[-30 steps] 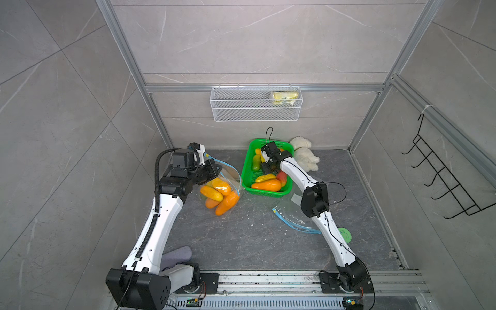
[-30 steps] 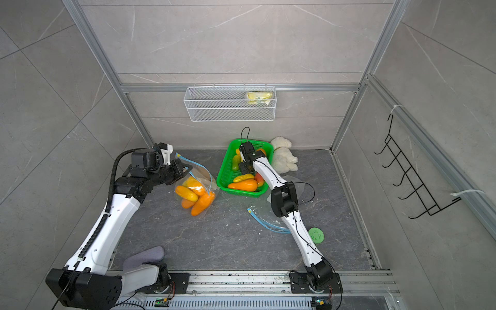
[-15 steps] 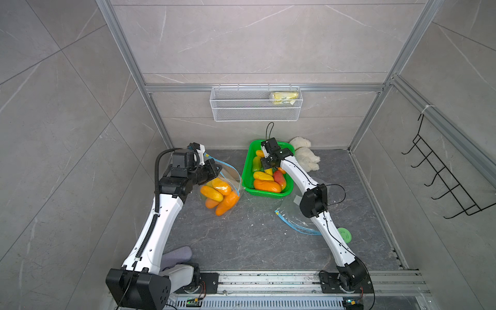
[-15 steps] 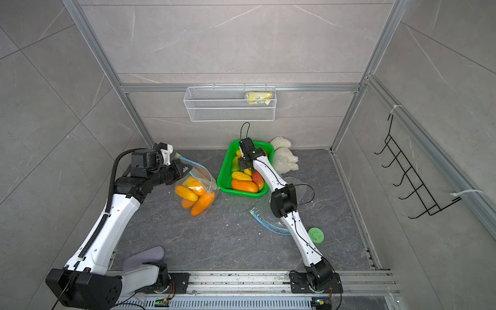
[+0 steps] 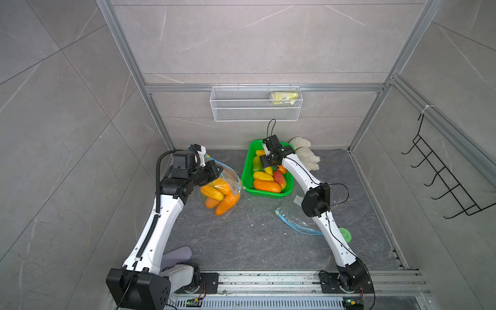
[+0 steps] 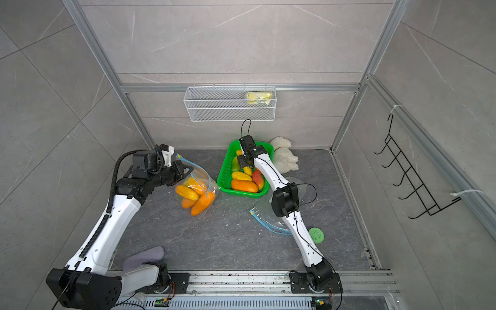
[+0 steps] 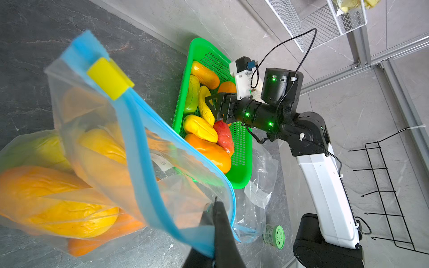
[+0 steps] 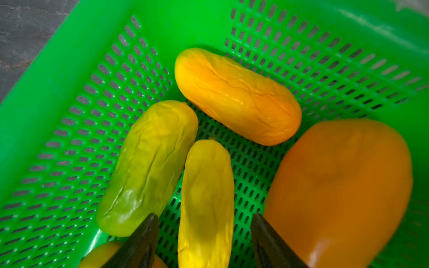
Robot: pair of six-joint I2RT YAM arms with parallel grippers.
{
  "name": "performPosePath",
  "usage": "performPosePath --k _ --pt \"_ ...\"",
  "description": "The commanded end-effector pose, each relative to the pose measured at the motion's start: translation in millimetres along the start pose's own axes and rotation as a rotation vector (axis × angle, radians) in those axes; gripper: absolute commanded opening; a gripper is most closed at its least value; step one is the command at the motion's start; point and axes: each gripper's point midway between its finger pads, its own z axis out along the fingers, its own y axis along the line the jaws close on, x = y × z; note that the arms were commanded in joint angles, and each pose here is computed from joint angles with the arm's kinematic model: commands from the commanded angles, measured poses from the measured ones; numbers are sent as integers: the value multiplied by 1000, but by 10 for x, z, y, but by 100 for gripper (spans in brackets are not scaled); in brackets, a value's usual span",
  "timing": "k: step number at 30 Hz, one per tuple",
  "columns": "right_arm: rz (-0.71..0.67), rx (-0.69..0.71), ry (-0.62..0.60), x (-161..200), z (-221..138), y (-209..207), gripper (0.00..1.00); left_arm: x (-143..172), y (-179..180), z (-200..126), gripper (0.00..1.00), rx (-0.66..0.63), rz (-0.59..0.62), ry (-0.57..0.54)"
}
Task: Place the mango in a zip-top bag and seal the zipper
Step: Pick up the mango from the basket.
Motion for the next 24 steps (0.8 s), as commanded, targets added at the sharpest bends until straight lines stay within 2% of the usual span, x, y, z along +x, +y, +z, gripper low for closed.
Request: performPosePath --k 1,5,8,14,18,22,24 --pt "20 -11 68 258 256 58 64 -95 -164 -117 0 53 27 -39" --pt "17 -15 57 235 278 59 62 -101 -182 -123 0 60 29 -40" --pt "14 -15 49 211 264 58 55 -101 -175 -123 0 57 28 -42" --pt "13 -23 29 96 82 66 33 -89 -166 -118 0 56 24 -38" --pt "17 -46 -42 -210 -410 123 20 -95 -189 -127 0 65 21 -39" --pt "30 -44 -203 -670 -1166 190 15 -94 -177 -107 0 66 7 -40" --pt "30 -96 -292 -792 -1477 352 14 -86 -160 -80 0 67 -1 -37"
